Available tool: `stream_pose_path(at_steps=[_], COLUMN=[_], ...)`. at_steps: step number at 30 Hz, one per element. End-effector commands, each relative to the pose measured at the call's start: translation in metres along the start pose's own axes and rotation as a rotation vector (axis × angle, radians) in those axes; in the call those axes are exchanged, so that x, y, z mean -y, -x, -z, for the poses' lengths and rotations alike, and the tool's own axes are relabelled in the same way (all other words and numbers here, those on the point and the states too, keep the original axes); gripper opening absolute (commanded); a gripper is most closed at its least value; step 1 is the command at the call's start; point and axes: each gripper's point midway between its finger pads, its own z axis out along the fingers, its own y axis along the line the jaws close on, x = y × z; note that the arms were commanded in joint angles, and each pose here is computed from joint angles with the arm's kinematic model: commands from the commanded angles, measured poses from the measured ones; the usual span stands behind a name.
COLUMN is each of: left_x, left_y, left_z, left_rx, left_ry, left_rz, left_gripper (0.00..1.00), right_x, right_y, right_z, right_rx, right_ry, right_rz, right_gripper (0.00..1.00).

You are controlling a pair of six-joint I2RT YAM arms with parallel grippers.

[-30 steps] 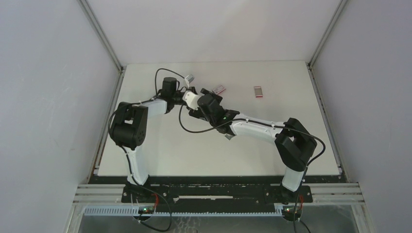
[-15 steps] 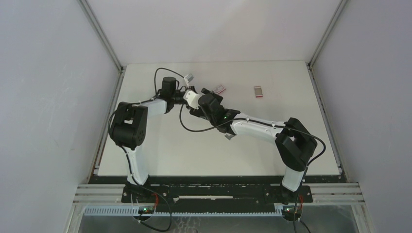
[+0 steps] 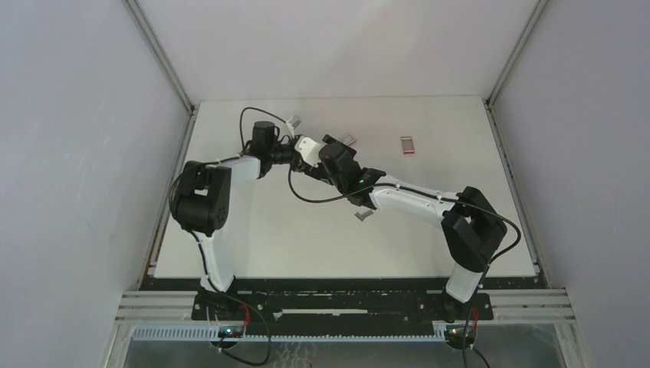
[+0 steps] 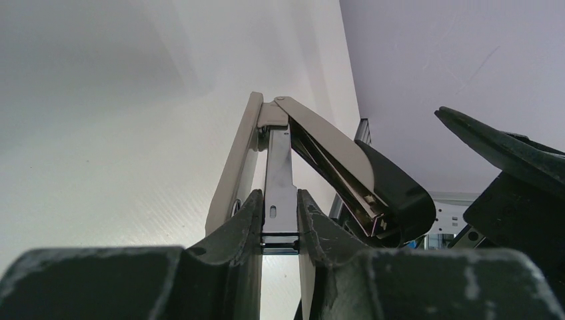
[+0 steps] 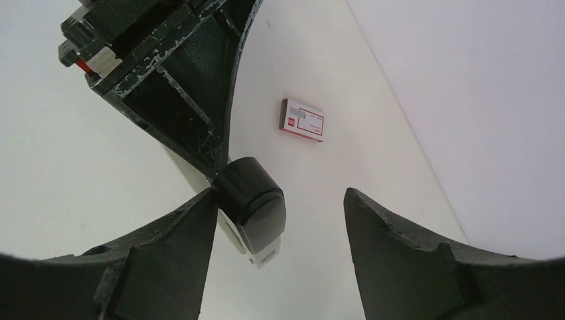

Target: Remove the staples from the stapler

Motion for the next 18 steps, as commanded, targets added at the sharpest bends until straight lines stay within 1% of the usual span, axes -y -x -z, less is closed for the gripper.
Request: stream_pose_path(at_steps=[1,11,18], left_x=[0.019,0.026,0.032], left_y=[-0.002,0.013,0.015], left_z=[0.009,0.024,0.027], left_rx=[-0.028,0.02,0.022], left_ry=[-0.066,-0.088,-0.114], left_rz=[-0.054,-0.07,-0.08], left_gripper=[0.0,0.0,0.0], right_x=[0.067,0.095,0.111], right_y=[0.014,-0.014,-0.037], right_z=[0.014,0.018,0.017], right_rx=[0.033,-0.004,-0.033], right_ry=[-0.203,-0.226,-0.221], right_rz=[-0.091,-0.195,-0.272], right_gripper=[0.67,0.65,0.64])
